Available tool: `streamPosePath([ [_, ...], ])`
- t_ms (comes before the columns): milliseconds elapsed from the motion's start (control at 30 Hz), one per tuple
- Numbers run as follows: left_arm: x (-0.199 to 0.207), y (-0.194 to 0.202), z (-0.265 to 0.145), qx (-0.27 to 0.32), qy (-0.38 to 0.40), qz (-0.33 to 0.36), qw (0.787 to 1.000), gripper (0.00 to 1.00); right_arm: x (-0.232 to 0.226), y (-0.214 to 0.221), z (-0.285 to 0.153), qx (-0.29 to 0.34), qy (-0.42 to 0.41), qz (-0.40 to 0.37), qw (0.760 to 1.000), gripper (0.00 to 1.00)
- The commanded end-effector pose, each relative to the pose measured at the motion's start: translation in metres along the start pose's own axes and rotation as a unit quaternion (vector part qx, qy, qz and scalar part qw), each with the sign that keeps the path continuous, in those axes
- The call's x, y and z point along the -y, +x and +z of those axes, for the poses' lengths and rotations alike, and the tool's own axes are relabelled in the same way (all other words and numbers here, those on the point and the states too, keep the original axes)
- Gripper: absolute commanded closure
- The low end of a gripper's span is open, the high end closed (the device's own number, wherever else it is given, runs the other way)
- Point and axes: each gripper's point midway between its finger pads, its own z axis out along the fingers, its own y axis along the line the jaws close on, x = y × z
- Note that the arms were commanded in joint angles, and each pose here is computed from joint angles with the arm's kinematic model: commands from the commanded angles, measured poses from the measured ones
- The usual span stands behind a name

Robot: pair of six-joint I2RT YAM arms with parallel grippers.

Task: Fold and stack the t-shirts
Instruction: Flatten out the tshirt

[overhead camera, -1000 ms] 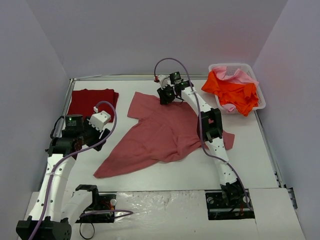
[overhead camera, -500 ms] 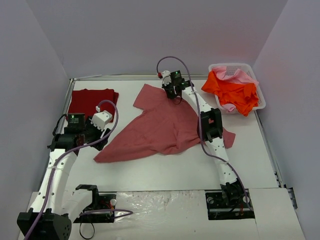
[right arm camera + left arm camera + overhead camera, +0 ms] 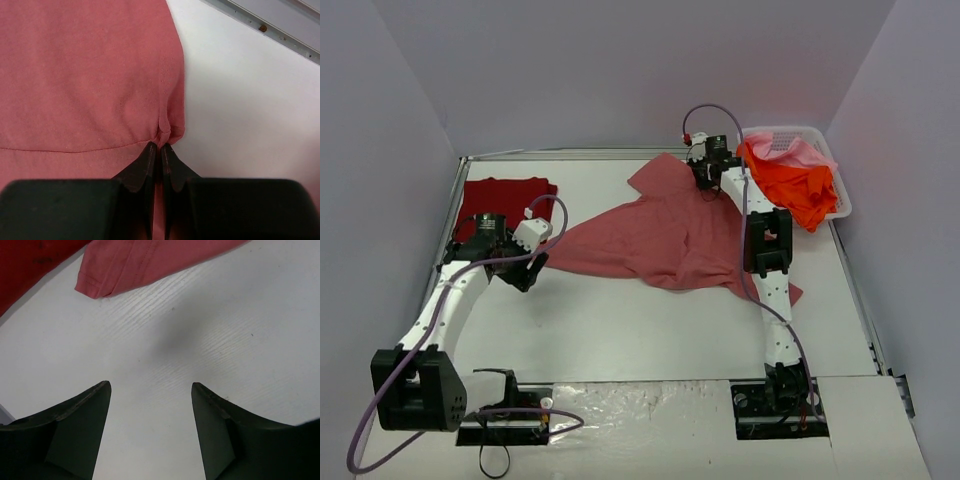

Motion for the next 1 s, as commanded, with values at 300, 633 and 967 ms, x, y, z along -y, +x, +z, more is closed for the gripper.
streamPosePath([
  [300,-0.030,-0.021,0.062,-0.011,0.056,-0.090,0.994,0.36,-0.036,0.044,-0.008,-0.063,-0.070,-0.015,0.995,1.00],
  [633,-0.061,-0.027,0.091,0.011,0.100,-0.187,0.977,0.37,-0.051,0.062,-0.011,-0.080,-0.098,-0.027,0.992,1.00],
  [967,-0.085,-0.031,0.105,0.028,0.115,-0.230,0.966,0.37,-0.056,0.073,-0.008,-0.091,-0.105,-0.034,0.990,1.00],
])
